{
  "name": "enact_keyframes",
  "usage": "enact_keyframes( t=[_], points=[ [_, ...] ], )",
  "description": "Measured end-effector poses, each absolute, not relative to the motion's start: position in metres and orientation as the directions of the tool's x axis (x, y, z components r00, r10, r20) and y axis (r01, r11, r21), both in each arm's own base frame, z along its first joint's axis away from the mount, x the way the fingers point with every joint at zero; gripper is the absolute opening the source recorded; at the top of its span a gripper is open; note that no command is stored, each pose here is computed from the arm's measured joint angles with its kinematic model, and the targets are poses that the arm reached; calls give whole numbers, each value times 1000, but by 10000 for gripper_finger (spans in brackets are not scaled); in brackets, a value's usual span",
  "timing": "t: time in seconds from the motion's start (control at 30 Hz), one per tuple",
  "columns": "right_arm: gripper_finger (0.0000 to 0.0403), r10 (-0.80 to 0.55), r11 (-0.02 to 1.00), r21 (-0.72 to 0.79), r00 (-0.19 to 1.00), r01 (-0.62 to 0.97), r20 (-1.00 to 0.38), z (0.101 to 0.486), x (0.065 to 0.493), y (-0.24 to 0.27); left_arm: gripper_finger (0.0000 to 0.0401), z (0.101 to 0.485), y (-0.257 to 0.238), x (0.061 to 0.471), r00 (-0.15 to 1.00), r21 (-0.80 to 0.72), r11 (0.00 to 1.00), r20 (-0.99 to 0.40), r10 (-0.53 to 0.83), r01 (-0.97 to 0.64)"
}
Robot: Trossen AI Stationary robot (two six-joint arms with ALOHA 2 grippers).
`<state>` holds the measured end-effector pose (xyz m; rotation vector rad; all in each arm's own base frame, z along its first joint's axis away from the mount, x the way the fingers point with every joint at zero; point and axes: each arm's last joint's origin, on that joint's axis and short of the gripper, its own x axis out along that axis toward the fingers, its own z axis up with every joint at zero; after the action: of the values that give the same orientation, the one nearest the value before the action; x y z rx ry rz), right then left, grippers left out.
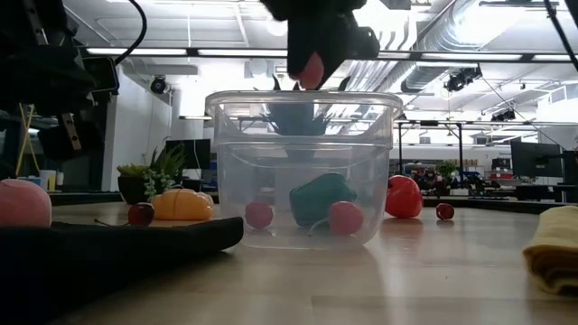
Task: Pick and placing Produce into tupperware
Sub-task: Put the top apricot into the transparent container
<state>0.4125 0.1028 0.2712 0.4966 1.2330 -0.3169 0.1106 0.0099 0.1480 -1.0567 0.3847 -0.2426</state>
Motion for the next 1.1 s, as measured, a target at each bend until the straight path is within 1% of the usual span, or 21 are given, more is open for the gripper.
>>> enact_keyframes(
  t=[0.13, 0.3, 0.5, 0.6, 0.73, 0.87, 1.1],
  points=[
    [126, 30, 842, 178, 284, 510, -958, 263, 420, 105, 1, 148, 10, 111, 907, -877, 480, -190, -376, 15],
    [126, 52, 814, 186, 249, 550, -967, 253, 419, 106, 1, 148, 10, 111, 907, -874, 485, -191, -376, 17],
    [126, 57, 798, 202, 263, 568, -963, 252, 421, 107, 1, 148, 10, 111, 907, -867, 498, -190, -376, 25],
    [126, 58, 795, 191, 242, 576, -969, 244, 423, 108, 1, 148, 10, 111, 907, -864, 502, -190, -376, 27],
    [126, 110, 792, 217, 216, 571, -970, 232, 428, 111, 1, 148, 10, 111, 907, -857, 513, -190, -376, 33],
    [139, 129, 775, 231, 211, 588, -969, 226, 431, 112, 1, 148, 10, 111, 907, -857, 515, -190, -376, 34],
    [182, 128, 759, 239, 220, 605, -967, 226, 432, 112, 1, 148, 10, 111, 907, -856, 515, -190, -376, 34]
  ],
)
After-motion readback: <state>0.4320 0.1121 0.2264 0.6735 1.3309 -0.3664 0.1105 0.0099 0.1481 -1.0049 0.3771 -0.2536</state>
